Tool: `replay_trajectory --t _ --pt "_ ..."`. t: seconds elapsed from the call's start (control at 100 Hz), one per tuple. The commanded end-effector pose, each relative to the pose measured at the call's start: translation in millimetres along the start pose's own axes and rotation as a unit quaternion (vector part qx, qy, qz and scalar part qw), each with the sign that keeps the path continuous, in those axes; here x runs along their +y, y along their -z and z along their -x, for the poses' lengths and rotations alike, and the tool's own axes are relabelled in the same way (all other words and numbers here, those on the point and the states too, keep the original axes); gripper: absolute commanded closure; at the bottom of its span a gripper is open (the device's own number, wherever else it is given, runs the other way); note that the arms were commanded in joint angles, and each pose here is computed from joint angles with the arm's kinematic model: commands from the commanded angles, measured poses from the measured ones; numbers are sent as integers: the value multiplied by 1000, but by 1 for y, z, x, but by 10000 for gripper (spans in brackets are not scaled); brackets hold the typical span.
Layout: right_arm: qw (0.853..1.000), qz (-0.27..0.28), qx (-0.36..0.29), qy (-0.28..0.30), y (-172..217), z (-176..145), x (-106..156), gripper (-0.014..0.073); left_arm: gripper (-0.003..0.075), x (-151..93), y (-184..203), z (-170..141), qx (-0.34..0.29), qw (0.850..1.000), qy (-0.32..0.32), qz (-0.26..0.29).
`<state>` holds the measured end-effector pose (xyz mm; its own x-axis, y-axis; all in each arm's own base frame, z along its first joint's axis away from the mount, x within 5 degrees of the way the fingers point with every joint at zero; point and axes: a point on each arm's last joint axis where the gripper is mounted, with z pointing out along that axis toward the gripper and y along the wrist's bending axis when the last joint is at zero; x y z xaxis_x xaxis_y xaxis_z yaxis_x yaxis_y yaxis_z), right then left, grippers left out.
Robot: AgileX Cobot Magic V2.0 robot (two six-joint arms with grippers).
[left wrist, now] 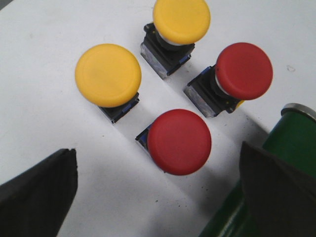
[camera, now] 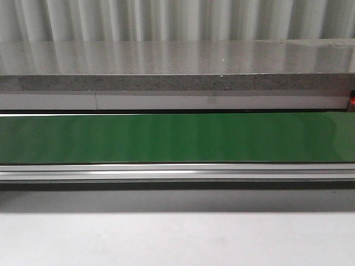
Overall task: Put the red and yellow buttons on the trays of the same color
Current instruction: 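Move the left gripper down over a red push-button on the table, then close the left gripper on the red push-button and lift it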
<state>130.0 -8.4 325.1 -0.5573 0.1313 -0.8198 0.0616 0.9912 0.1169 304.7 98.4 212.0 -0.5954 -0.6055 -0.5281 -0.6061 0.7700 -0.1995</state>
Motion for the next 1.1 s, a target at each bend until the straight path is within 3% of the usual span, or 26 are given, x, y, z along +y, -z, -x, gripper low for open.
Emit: replay_trajectory --t 0.0,0.69,0.81,1.09 --pt "999 -1 -44 5 6 12 1 662 83 -7 9 17 -43 999 11 -22" --pt "999 -1 -44 5 6 12 1 662 94 -6 -28 12 -11 1000 9 -9" --pt "999 -1 -44 5 6 12 1 662 201 -6 -28 12 -11 1000 9 -9" --pt "999 -1 -44 5 6 12 1 662 643 -7 -23 14 -16 1000 8 -11"
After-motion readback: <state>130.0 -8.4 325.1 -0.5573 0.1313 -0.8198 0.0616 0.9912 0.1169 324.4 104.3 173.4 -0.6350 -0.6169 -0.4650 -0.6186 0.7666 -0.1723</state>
